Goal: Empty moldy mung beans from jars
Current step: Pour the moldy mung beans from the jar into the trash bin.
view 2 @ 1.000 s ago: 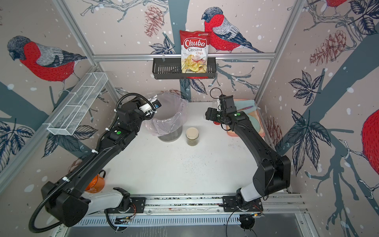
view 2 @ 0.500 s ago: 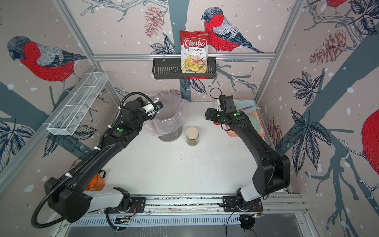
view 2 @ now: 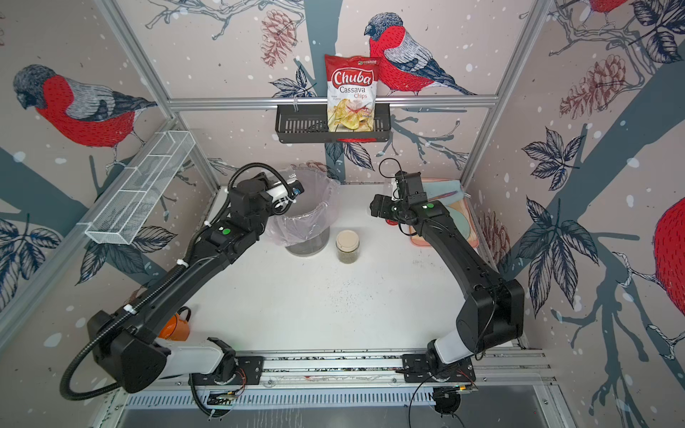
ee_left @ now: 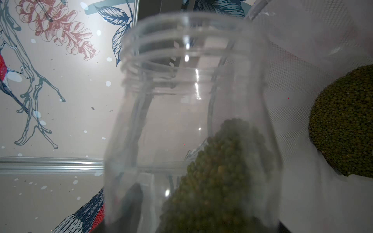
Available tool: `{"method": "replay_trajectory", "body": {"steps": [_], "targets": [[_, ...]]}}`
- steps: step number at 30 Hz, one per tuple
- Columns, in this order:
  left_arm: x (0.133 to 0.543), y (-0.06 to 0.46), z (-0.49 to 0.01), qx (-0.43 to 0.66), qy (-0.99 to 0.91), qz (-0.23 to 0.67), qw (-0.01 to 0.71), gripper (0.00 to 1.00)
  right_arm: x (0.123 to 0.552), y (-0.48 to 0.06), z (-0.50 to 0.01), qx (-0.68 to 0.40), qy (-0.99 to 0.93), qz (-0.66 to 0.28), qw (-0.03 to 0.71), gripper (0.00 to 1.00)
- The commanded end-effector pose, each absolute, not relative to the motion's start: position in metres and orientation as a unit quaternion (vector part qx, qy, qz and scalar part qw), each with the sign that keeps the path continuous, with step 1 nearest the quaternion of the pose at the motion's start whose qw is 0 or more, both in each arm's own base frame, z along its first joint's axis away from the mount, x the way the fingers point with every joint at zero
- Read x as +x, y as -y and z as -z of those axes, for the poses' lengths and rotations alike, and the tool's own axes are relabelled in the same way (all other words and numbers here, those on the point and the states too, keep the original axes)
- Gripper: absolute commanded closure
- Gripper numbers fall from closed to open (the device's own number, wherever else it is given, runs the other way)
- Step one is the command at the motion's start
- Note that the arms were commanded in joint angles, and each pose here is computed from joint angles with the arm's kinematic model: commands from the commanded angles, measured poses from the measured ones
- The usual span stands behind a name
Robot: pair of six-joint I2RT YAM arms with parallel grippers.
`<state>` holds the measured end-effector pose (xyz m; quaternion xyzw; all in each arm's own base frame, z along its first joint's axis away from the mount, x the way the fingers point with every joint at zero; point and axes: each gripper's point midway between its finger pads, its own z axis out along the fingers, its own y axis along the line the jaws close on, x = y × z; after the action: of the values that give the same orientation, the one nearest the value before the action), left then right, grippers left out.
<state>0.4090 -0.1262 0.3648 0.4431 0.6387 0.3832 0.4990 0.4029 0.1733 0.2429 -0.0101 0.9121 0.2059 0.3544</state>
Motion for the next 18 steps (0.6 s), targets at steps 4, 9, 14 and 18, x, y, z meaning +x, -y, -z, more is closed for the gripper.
{"method": "replay_trajectory", "body": {"steps": [4, 9, 14, 18], "targets": [[0.412, 0.122, -0.384, 0.426, -0.632, -0.398, 0.511, 0.40, 0.408, -0.179, -0.249, -0.015, -0.906, -0.220, 0.360, 0.12], [0.415, 0.116, -0.377, 0.439, -0.632, -0.438, 0.464, 0.40, 0.408, -0.179, -0.250, -0.016, -0.907, -0.219, 0.360, 0.12], [0.415, 0.112, -0.381, 0.438, -0.635, -0.452, 0.449, 0.40, 0.409, -0.179, -0.248, -0.016, -0.908, -0.217, 0.359, 0.12], [0.416, 0.110, -0.383, 0.446, -0.629, -0.469, 0.431, 0.40, 0.408, -0.179, -0.246, -0.016, -0.909, -0.217, 0.356, 0.12]]}}
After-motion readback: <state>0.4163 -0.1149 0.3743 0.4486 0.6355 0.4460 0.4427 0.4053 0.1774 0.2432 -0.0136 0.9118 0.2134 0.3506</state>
